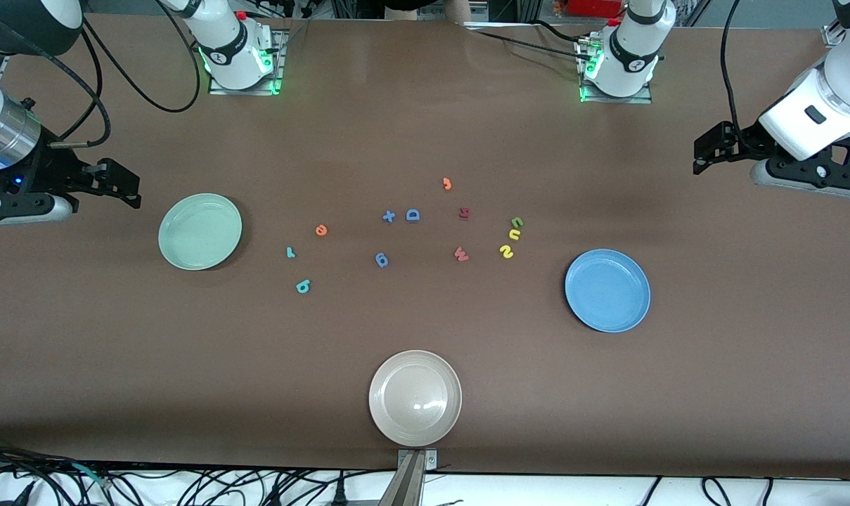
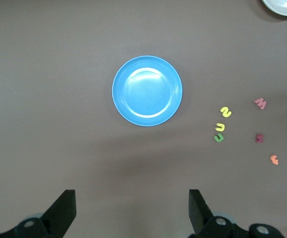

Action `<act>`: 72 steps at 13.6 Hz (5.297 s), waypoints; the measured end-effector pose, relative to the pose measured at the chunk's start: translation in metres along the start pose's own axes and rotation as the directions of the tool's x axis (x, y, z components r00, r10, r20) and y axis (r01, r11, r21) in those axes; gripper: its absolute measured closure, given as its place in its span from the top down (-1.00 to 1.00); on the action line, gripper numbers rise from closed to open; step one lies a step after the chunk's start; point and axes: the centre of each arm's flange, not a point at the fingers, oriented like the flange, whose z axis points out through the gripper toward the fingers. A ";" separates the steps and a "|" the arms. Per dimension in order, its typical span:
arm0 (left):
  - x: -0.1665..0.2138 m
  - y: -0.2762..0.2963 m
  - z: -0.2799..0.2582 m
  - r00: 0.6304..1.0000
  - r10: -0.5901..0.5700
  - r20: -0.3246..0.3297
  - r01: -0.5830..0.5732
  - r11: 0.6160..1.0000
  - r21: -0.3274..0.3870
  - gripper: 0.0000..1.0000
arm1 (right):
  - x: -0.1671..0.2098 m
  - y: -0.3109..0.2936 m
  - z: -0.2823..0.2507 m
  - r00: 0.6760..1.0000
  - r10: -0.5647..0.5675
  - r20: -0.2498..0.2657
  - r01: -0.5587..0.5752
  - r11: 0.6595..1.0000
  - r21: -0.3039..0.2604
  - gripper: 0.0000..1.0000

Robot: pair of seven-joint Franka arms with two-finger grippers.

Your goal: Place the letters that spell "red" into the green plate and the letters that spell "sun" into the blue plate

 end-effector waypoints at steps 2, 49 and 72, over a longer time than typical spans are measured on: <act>-0.001 0.001 0.000 1.000 0.001 0.002 -0.001 1.000 0.000 1.00 | 0.000 0.000 0.000 1.000 0.000 0.000 0.000 1.000 0.000 1.00; -0.001 -0.003 -0.001 1.000 -0.005 0.003 0.005 1.000 0.016 1.00 | 0.000 0.006 0.005 1.000 0.012 0.014 -0.012 1.000 -0.001 1.00; -0.001 -0.001 -0.001 1.000 -0.001 0.003 0.001 1.000 0.016 1.00 | -0.001 0.006 0.012 0.999 0.012 0.030 -0.012 1.000 -0.002 0.99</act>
